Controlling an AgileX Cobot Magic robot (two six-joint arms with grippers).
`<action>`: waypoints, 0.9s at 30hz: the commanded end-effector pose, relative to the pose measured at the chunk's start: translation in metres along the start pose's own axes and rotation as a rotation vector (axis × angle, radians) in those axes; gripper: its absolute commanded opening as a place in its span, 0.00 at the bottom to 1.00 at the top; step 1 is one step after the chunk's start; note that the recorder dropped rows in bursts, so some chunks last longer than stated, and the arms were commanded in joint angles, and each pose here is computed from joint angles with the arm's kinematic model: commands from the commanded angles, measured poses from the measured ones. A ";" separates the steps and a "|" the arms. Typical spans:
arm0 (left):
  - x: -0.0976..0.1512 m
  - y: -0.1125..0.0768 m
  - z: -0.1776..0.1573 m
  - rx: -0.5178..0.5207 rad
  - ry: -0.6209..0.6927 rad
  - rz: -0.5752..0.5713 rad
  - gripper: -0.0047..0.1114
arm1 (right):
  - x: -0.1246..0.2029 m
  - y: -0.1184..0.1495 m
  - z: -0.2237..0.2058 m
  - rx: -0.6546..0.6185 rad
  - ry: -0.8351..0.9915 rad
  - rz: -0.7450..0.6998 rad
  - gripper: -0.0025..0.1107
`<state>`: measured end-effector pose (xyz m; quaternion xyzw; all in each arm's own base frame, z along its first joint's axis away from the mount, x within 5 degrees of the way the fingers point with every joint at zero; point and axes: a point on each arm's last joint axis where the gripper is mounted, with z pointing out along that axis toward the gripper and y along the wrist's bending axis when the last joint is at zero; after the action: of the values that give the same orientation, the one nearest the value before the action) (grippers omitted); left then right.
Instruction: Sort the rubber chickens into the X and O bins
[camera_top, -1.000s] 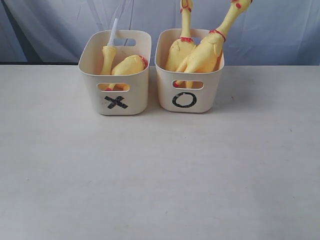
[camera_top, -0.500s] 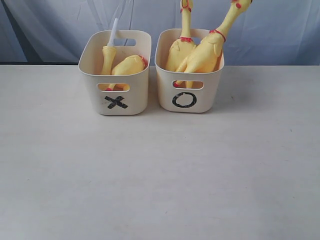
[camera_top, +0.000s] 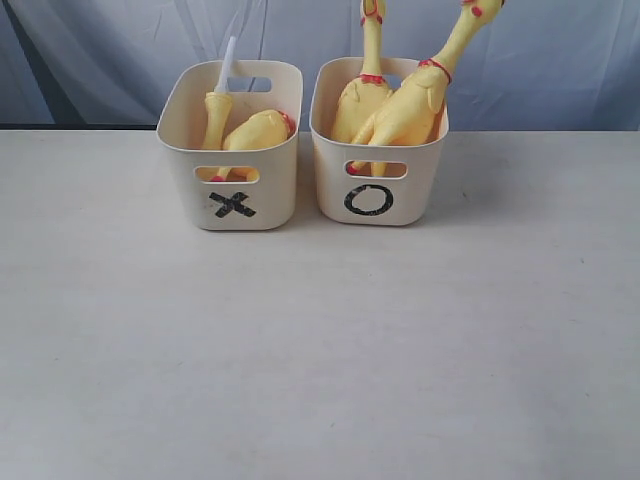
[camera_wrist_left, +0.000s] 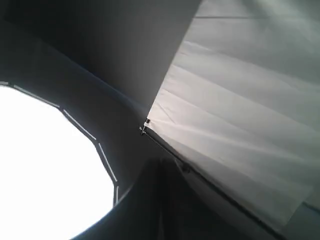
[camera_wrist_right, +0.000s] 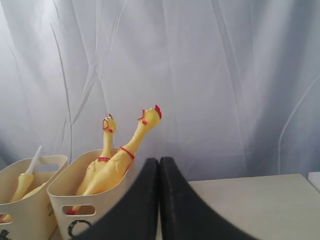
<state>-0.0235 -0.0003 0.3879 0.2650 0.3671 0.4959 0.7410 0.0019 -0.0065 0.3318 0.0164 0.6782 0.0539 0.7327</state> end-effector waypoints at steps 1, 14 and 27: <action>0.010 -0.025 0.000 0.068 0.027 0.222 0.04 | -0.002 -0.002 0.000 0.032 -0.034 -0.064 0.02; 0.039 -0.101 -0.009 0.304 0.080 0.273 0.04 | 0.026 -0.003 0.014 0.028 0.026 -0.073 0.02; 0.059 -0.155 -0.028 0.484 0.116 0.289 0.04 | 0.121 -0.009 0.038 0.025 0.272 -0.084 0.02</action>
<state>0.0501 -0.0014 0.2451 0.4518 0.4693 0.5119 0.5600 0.0470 -0.0015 0.2256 -0.0095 0.7654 0.0191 0.6432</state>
